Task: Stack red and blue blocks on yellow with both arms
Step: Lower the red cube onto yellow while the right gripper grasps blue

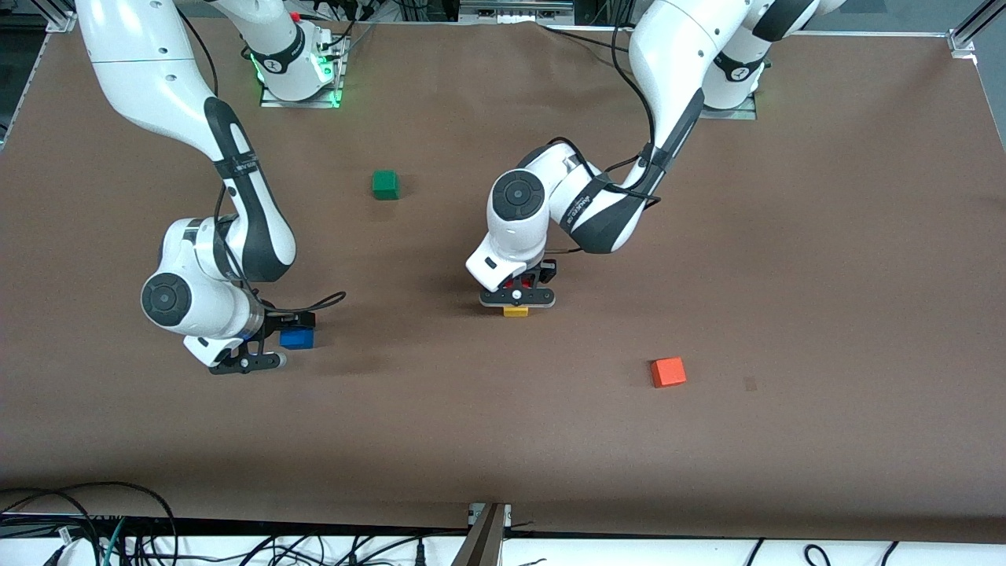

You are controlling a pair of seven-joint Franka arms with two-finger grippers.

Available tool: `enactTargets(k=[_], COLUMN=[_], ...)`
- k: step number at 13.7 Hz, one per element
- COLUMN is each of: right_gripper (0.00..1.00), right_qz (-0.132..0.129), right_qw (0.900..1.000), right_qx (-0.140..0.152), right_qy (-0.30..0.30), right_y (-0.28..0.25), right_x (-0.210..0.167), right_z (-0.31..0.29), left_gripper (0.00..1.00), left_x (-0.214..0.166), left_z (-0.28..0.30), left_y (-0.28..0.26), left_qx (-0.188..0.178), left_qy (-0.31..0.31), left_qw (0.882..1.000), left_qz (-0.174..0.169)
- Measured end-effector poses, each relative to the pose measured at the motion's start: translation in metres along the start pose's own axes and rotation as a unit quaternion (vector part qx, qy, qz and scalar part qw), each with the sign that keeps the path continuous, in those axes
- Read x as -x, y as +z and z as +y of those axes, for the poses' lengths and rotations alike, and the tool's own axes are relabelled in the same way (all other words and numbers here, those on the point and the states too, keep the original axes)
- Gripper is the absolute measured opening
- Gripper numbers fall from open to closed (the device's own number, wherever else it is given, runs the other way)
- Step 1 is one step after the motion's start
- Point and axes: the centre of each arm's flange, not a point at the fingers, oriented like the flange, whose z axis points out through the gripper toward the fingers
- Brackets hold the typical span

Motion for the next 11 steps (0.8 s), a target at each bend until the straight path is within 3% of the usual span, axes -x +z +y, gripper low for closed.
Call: enactTargets(k=[5, 8, 10, 11], right_gripper=[0.91, 0.63, 0.58, 0.55], right_qz=[0.008, 0.008, 0.010, 0.011], right_qw=[1.000, 1.000, 1.000, 1.000], right_qx=[-0.001, -0.001, -0.001, -0.001], right_qy=[-0.019, -0.021, -0.022, -0.023], right_y=[0.023, 0.025, 0.024, 0.023], right_x=[-0.001, -0.001, -0.002, -0.002], right_z=[0.002, 0.002, 0.002, 0.002], left_gripper=[0.56, 0.78, 0.98, 1.00], left_x=[-0.005, -0.010, -0.018, -0.022], left_z=[-0.001, -0.003, -0.005, -0.008], left_y=[-0.001, -0.003, -0.013, -0.021], left_qx=[-0.001, -0.001, 0.001, -0.003], left_qy=[-0.006, -0.019, -0.026, -0.030], left_qw=[1.000, 1.000, 1.000, 0.999], left_qz=[0.006, 0.011, 0.018, 0.016])
